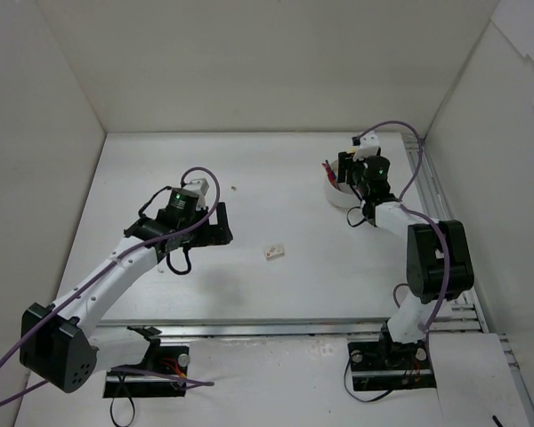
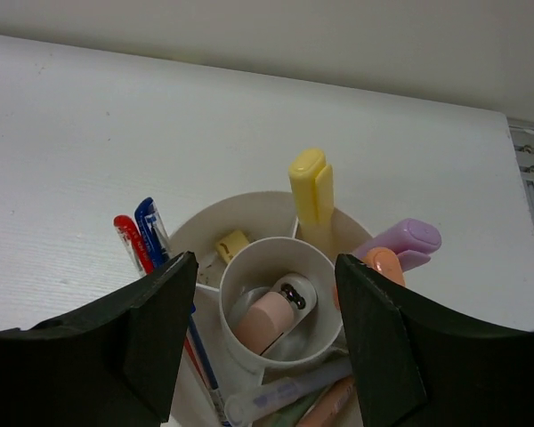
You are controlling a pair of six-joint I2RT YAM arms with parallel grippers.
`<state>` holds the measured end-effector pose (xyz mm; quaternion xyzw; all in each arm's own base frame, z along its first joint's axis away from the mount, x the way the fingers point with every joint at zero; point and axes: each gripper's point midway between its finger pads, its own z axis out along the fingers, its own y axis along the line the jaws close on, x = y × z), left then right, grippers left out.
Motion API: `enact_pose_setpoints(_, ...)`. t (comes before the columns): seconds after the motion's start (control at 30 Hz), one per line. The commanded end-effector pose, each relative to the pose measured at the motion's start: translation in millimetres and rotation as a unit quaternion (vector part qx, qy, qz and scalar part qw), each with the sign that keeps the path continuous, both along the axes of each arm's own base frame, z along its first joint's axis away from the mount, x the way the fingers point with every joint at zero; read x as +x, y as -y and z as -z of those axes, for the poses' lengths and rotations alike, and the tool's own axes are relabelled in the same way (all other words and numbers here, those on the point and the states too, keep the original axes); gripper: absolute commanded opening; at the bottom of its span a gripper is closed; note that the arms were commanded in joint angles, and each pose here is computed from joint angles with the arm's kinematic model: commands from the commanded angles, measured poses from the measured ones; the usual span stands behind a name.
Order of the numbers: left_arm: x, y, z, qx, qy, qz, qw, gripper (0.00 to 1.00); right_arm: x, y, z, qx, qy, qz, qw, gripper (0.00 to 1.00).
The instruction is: Sort the stationery into containers
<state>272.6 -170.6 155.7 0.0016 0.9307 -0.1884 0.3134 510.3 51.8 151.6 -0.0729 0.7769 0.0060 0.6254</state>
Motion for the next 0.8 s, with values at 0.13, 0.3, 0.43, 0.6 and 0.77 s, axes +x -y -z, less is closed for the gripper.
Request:
enact_pose_setpoints(0.13,-2,2,-26,-0.025,0.045,0.002,0.999,1.00,-20,-10,-102,0.017,0.131,-0.032,0.991,0.68)
enact_pose_setpoints(0.3,-8,0,-28,-0.035,0.055,0.003,0.998,1.00,-59,-64,-122,0.014,0.128,-0.123,0.984,0.80)
enact_pose_setpoints(0.43,-15,-3,-28,-0.040,0.063,0.003,0.997,1.00,-107,-130,-88,-0.040,0.006,-0.263,0.964,0.98)
enact_pose_setpoints(0.6,-24,-8,-25,-0.041,0.067,0.004,0.997,1.00,-176,-184,-25,-0.123,-0.125,-0.375,0.910,0.98)
enact_pose_setpoints(0.77,-31,-12,-21,-0.040,0.072,0.009,0.997,1.00,-229,-196,28,-0.180,-0.213,-0.430,0.859,0.98)
